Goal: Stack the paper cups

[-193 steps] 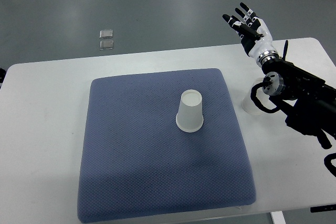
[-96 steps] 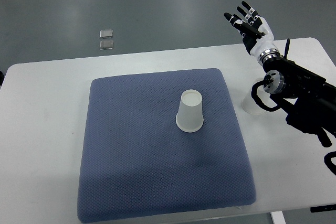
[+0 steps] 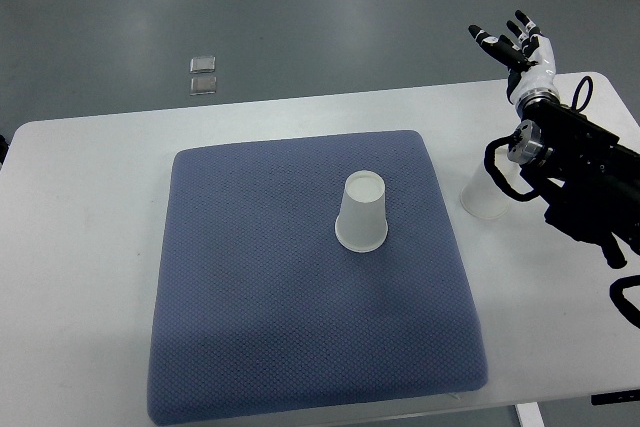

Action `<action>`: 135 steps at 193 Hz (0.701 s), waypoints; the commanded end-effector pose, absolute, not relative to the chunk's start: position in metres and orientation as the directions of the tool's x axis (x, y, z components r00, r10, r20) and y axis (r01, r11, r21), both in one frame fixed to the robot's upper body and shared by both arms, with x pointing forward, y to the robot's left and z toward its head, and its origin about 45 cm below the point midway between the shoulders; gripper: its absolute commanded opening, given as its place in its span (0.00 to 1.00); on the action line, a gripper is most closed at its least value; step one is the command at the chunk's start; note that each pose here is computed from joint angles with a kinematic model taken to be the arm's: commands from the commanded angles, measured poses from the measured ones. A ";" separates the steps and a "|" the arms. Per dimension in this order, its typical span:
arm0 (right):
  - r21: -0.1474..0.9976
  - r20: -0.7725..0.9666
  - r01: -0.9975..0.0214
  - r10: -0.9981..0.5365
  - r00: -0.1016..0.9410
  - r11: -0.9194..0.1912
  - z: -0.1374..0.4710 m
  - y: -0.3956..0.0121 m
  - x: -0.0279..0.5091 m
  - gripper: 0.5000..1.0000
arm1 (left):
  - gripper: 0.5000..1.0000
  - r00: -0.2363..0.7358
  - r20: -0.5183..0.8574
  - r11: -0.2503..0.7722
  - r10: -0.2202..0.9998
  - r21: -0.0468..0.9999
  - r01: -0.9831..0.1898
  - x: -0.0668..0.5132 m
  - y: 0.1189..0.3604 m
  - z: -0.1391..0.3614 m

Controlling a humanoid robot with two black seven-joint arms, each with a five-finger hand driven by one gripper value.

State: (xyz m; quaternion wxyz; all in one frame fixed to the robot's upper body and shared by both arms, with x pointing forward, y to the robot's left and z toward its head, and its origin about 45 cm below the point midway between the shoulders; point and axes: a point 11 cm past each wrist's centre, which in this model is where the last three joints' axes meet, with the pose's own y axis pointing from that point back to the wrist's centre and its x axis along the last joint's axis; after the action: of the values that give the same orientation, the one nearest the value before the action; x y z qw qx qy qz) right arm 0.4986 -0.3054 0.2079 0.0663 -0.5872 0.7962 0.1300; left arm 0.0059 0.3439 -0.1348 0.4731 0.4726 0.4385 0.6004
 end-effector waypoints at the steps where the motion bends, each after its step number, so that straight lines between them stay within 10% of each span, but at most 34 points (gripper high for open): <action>1: 0.114 -0.255 -0.954 -0.920 -0.297 0.276 0.215 -0.307 0.501 0.83 | 1.00 -0.106 0.152 -0.168 0.983 0.974 -0.154 0.006 0.344 -0.135; 61: -0.056 -0.176 -0.972 -0.961 -0.214 0.227 0.290 -0.340 0.518 0.83 | 1.00 -0.106 0.152 -0.168 0.983 0.974 -0.154 0.006 0.344 -0.135; 135: -0.171 0.297 -0.978 -0.953 0.061 -0.116 0.359 -0.373 0.493 0.83 | 1.00 -0.105 0.152 -0.167 0.983 0.974 -0.154 0.006 0.344 -0.135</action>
State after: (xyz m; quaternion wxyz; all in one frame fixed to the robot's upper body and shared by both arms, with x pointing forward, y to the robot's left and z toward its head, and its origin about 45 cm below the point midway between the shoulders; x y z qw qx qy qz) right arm 0.5047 -0.3635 0.3452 0.0003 -0.7010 0.7015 -0.1287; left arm 0.0058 0.3439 -0.1348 0.4731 0.4726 0.4386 0.6004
